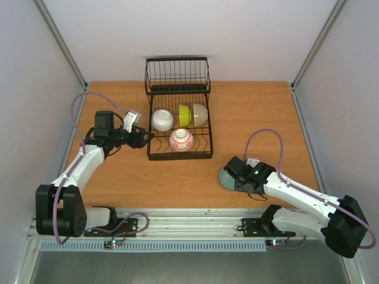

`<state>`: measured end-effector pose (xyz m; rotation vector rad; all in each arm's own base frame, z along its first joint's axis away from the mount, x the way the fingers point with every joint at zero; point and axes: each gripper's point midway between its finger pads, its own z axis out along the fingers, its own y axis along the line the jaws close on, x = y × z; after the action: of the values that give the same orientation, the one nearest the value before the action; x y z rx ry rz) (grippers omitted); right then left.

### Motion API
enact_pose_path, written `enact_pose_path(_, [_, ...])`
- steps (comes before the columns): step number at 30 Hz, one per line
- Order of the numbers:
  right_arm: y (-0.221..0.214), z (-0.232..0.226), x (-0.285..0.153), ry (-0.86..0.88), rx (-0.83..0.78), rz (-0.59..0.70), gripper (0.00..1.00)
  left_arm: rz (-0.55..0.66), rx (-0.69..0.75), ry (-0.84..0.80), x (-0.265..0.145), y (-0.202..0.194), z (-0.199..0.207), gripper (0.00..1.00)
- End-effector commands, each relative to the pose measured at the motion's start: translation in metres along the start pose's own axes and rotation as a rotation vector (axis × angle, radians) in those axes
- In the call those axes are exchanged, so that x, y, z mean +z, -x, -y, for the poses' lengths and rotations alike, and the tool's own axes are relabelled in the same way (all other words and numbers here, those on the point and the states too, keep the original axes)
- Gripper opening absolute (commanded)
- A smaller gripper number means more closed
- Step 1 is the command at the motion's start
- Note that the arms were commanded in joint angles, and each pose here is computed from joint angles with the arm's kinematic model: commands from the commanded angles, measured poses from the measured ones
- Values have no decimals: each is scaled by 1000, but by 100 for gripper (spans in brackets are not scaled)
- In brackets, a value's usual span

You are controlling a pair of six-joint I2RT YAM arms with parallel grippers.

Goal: Load the bowls into the dish rack

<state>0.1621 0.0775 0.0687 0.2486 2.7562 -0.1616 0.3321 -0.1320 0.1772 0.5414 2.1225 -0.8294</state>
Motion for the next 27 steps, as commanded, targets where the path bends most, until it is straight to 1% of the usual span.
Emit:
enact_pose_path(1, [6,-9,6,18,25,29,35,39,35,-14,-3,17,3,68])
enact_pose_path(3, [5,-10,8,20,22,29,26,38,32,-16,-2,17,3,68])
enact_pose_path(5, [4,-11,10,28,22,27,20,35,31,-16,-2,16,2,68])
enact_pose_path(7, [4,-11,13,29,25,23,6,31,25,-16,-1,15,1,68])
enact_pose_path(8, [3,-12,13,28,25,22,2,32,26,-15,-1,16,1,68])
enact_pose_path(14, [8,-15,9,58,29,44,1,32,29,-12,-2,16,2,68])
enact_pose_path(19, [18,-11,-8,90,42,98,1,31,28,-12,-1,15,1,68])
enact_pose_path(21, [26,-6,-21,95,48,139,1,29,26,-16,0,15,1,68])
enact_pose_path(23, [38,-8,-37,134,39,193,1,27,25,-19,1,15,0,68])
enact_pose_path(27, [71,-27,-76,249,18,316,1,17,12,-21,4,14,-2,68])
